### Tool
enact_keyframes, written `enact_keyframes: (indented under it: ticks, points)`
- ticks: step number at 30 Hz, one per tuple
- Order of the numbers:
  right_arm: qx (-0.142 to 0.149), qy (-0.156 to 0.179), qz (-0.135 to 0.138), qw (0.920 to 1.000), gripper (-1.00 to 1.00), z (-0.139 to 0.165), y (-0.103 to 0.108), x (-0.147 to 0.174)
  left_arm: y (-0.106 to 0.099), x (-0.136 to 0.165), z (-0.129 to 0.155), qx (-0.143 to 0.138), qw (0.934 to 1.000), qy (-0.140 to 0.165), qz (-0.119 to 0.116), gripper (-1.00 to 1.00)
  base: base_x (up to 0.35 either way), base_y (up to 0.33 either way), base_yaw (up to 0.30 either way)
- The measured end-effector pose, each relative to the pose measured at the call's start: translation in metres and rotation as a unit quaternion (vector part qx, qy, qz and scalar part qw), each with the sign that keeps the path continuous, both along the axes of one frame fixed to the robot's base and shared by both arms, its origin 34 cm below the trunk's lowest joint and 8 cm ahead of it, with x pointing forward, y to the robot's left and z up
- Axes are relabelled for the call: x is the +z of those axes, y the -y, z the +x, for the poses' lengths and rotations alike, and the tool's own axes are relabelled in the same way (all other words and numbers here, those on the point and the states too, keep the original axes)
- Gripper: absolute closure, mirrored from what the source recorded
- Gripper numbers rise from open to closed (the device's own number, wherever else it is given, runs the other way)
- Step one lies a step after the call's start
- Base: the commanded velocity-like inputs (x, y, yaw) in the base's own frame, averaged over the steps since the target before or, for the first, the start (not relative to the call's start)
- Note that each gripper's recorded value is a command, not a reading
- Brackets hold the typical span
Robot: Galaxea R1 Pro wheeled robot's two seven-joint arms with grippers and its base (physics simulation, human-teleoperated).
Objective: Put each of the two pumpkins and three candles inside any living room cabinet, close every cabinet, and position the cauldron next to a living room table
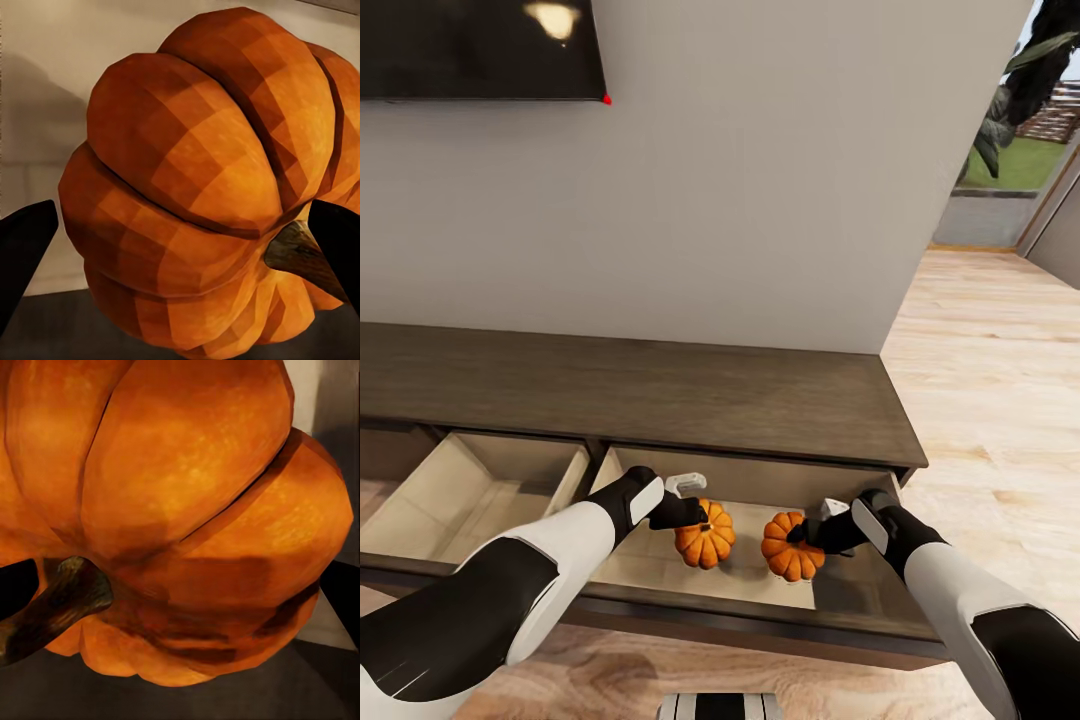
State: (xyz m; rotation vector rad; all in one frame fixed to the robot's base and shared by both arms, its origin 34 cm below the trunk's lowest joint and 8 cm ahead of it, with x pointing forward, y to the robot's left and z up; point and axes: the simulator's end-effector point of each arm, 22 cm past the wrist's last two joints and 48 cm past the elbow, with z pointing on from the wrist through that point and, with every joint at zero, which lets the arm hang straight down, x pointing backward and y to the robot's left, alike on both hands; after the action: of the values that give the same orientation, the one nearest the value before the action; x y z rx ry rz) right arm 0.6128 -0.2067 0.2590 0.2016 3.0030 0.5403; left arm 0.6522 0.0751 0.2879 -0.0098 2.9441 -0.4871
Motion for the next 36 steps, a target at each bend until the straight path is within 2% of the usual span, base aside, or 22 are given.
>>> enact_keyframes:
  ticks: [4, 8, 15, 19, 23, 36]
  points:
    - [-0.005, 0.002, -0.011, 0.9999, 1.00, -0.009, 0.008, -0.013, -0.002, -0.001, 0.000, -0.003, 1.0000, 0.001, 0.004, 1.00, 0.000, 0.000, 0.000]
    - [-0.007, 0.002, -0.002, 1.0000, 1.00, -0.012, -0.006, -0.016, -0.005, -0.002, -0.001, -0.011, 0.9999, 0.004, 0.012, 1.00, 0.000, 0.000, 0.000]
    - [-0.005, 0.002, -0.002, 1.0000, 1.00, -0.013, -0.008, -0.017, -0.005, -0.002, 0.000, -0.013, 0.9998, 0.007, 0.014, 1.00, 0.000, 0.000, 0.000]
    - [-0.005, 0.002, -0.002, 1.0000, 1.00, -0.013, -0.008, -0.017, -0.006, 0.000, 0.012, -0.009, 0.9992, 0.036, 0.015, 1.00, 0.000, 0.000, 0.000]
    - [-0.005, 0.003, -0.002, 1.0000, 1.00, -0.012, -0.008, -0.017, -0.008, -0.001, 0.015, -0.012, 0.9988, 0.043, 0.019, 1.00, 0.000, 0.000, 0.000]
    - [0.013, -0.021, -0.012, 0.9996, 1.00, -0.028, -0.007, -0.043, -0.008, -0.028, 0.005, -0.013, 0.9995, 0.022, 0.019, 1.00, 0.000, 0.000, 0.000]
